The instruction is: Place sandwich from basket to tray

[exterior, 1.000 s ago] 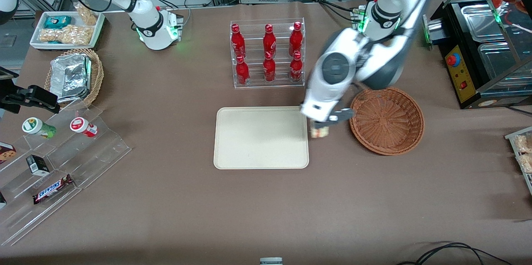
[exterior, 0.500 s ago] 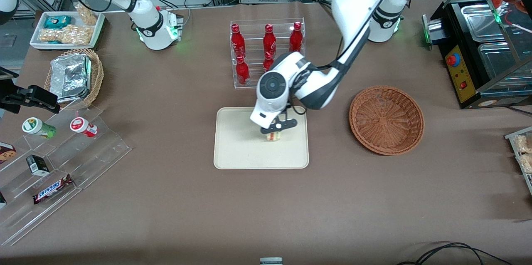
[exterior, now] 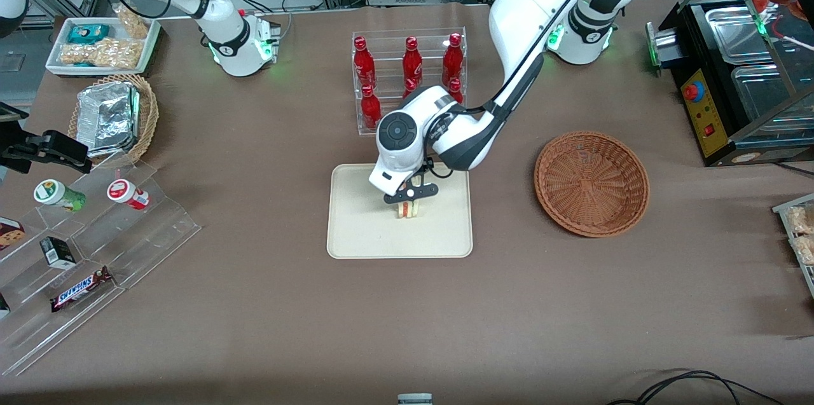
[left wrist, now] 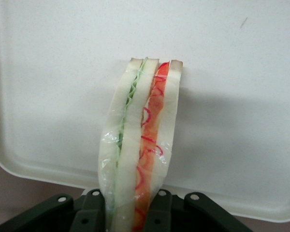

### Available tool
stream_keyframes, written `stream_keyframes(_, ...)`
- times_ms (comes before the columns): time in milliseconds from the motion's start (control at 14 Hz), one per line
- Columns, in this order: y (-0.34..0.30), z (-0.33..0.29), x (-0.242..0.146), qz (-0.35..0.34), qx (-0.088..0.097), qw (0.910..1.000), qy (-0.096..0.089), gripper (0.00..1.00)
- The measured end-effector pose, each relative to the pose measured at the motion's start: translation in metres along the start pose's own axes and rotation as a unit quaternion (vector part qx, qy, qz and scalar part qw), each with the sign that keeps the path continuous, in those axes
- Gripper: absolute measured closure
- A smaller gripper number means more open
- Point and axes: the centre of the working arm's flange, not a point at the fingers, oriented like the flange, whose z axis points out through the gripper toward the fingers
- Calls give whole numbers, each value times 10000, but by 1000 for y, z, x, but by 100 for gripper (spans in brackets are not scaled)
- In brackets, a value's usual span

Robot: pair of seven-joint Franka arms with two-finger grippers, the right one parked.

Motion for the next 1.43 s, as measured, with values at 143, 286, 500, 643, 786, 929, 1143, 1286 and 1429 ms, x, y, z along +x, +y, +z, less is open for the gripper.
stream_keyframes(143, 0, 5, 1, 3, 44, 10000, 32, 48)
stream_keyframes(286, 1, 5, 1, -117, 50, 9999, 56, 30)
stream_keyframes(500, 1, -11, 7, -350, 25, 9992, 209, 0)
stream_keyframes(643, -6, -49, 17, -474, -3, 9983, 348, 0)
stream_keyframes(786, -30, -116, 33, -698, -72, 9963, 501, 0)
stream_keyframes(929, -71, -185, 46, -1011, -87, 9934, 532, 0)
stream_keyframes(1143, -138, -262, 57, -1360, -127, 9899, 387, 0)
stream_keyframes(1286, -201, -300, 65, -1370, -47, 9905, 110, 0)
stream_keyframes(1429, -279, -326, 76, -1368, 224, 9901, -221, 0)
